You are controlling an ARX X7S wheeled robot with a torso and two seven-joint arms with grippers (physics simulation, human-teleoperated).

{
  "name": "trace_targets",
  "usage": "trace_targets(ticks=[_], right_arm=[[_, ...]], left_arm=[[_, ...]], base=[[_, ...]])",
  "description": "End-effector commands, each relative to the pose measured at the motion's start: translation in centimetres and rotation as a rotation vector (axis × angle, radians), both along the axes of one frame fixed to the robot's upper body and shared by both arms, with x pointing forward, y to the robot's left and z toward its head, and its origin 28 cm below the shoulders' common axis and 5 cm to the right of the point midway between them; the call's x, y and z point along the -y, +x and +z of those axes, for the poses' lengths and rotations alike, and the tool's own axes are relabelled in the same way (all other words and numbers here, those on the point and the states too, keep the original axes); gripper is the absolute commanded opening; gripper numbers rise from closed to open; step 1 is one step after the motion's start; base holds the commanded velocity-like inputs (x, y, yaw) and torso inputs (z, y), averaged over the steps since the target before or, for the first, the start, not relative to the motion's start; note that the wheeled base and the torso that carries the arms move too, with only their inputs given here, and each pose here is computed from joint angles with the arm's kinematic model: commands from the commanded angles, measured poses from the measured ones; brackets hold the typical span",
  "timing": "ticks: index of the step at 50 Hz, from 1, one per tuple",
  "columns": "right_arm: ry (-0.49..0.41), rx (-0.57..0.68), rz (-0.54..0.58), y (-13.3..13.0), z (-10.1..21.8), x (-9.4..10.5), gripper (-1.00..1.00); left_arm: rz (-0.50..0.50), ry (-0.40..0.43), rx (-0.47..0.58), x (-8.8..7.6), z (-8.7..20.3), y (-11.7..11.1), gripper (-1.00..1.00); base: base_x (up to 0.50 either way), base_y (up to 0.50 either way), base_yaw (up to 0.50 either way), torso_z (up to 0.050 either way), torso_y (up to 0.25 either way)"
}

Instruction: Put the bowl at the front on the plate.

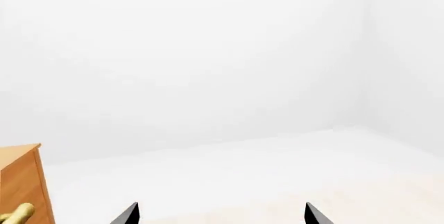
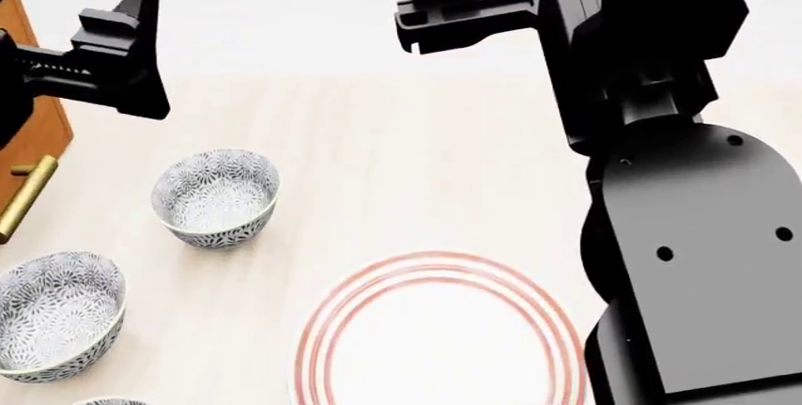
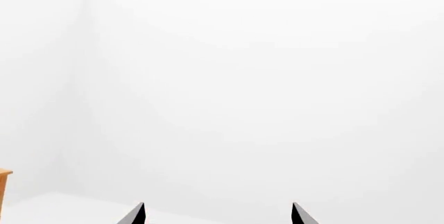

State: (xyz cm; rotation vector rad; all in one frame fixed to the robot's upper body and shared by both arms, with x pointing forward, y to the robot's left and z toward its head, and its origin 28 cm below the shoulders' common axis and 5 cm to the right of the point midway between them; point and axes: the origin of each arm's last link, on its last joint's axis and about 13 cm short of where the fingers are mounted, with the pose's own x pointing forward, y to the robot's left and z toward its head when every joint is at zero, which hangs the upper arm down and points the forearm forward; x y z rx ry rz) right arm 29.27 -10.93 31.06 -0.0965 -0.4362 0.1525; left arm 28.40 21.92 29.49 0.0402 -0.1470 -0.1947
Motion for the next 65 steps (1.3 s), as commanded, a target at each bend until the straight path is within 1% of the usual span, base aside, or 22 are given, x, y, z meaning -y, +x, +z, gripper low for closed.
trace_targets(ticks=[1,3,4,8,9,16,17,19,20,22,24,29,32,33,34,35,37,41,47,59,63,65], right_arm=[[0.008,0.006,-0.012,0.3,-0.3,0.2,1.0],[-0.001,0.009,-0.012,0.2,-0.3,0.2,1.0],[0.0,0.01,-0.012,0.2,-0.3,0.3,1.0],[-0.003,0.017,-0.024,0.4,-0.3,0.5,1.0],[-0.005,0.015,-0.028,0.6,-0.5,0.5,1.0],[-0.011,0.012,-0.041,1.0,-0.7,0.8,1.0],[-0.015,0.013,-0.041,1.0,-0.7,0.8,1.0],[-0.019,0.013,-0.042,1.1,-0.8,0.7,1.0],[-0.02,0.01,-0.038,1.1,-0.8,0.7,1.0],[-0.023,0.011,-0.037,1.1,-0.9,0.7,1.0],[-0.038,0.012,-0.036,1.1,-1.0,0.6,1.0],[-0.038,0.012,-0.033,1.0,-0.9,0.6,1.0],[-0.042,0.011,-0.039,1.1,-1.0,0.7,1.0],[-0.042,0.011,-0.04,1.2,-1.0,0.7,1.0],[-0.043,0.012,-0.042,1.2,-1.0,0.7,1.0],[-0.043,0.013,-0.042,1.1,-1.0,0.7,1.0],[-0.046,0.011,-0.043,1.1,-1.1,0.7,1.0],[-0.049,0.012,-0.044,1.2,-1.1,0.7,1.0],[-0.055,0.009,-0.045,1.3,-1.3,0.7,1.0],[-0.058,0.006,-0.045,1.3,-1.4,0.7,1.0],[-0.06,0.007,-0.043,1.3,-1.4,0.7,1.0],[-0.055,0.006,-0.043,1.3,-1.3,0.7,1.0]], left_arm=[[0.006,-0.093,-0.224,-0.5,-2.3,-1.0,1.0],[0.039,-0.085,-0.268,-0.6,-2.0,-1.2,1.0],[0.011,-0.095,-0.295,-0.5,-2.4,-1.6,1.0],[0.014,-0.076,-0.353,-0.3,-2.0,-2.2,1.0],[0.0,-0.096,-0.401,-0.2,-2.7,-2.3,1.0],[0.007,-0.08,-0.475,-0.1,-3.6,-2.7,1.0],[0.008,-0.079,-0.515,0.0,-4.4,-2.8,1.0],[0.013,-0.083,-0.537,0.0,-4.8,-2.9,1.0],[0.019,-0.068,-0.563,0.0,-5.5,-2.9,1.0],[0.031,-0.08,-0.567,0.0,-5.9,-2.9,1.0],[0.01,-0.091,-0.601,0.1,-6.2,-3.1,1.0],[0.006,-0.1,-0.655,0.2,-7.5,-3.4,1.0],[0.023,-0.114,-0.711,0.3,-9.2,-3.7,1.0],[-0.001,-0.119,-0.742,0.4,-9.8,-3.9,1.0],[0.003,-0.132,-0.754,0.4,-10.2,-3.9,1.0],[0.002,-0.107,-0.77,0.4,-10.9,-4.1,1.0],[0.004,-0.123,-0.781,0.4,-11.3,-4.0,1.0],[-0.002,-0.108,-0.817,0.5,-12.5,-4.4,1.0],[-0.016,-0.123,-0.852,0.7,-13.7,-5.0,1.0],[-0.015,-0.137,-0.905,0.7,-15.3,-5.7,1.0],[-0.008,-0.118,-0.913,0.7,-15.8,-5.9,1.0],[-0.009,-0.112,-0.939,0.8,-16.7,-6.5,1.0]], base=[[0.0,0.0,0.0,0.0,0.0],[0.0,0.0,0.0,0.0,0.0],[0.0,0.0,0.0,0.0,0.0],[0.0,0.0,0.0,0.0,0.0],[0.0,0.0,0.0,0.0,0.0],[0.0,0.0,0.0,0.0,0.0],[0.0,0.0,0.0,0.0,0.0],[0.0,0.0,0.0,0.0,0.0],[0.0,0.0,0.0,0.0,0.0],[0.0,0.0,0.0,0.0,0.0],[0.0,0.0,0.0,0.0,0.0],[0.0,0.0,0.0,0.0,0.0],[0.0,0.0,0.0,0.0,0.0],[0.0,0.0,0.0,0.0,0.0],[0.0,0.0,0.0,0.0,0.0],[0.0,0.0,0.0,0.0,0.0],[0.0,0.0,0.0,0.0,0.0],[0.0,0.0,0.0,0.0,0.0],[0.0,0.0,0.0,0.0,0.0],[0.0,0.0,0.0,0.0,0.0],[0.0,0.0,0.0,0.0,0.0],[0.0,0.0,0.0,0.0,0.0]])
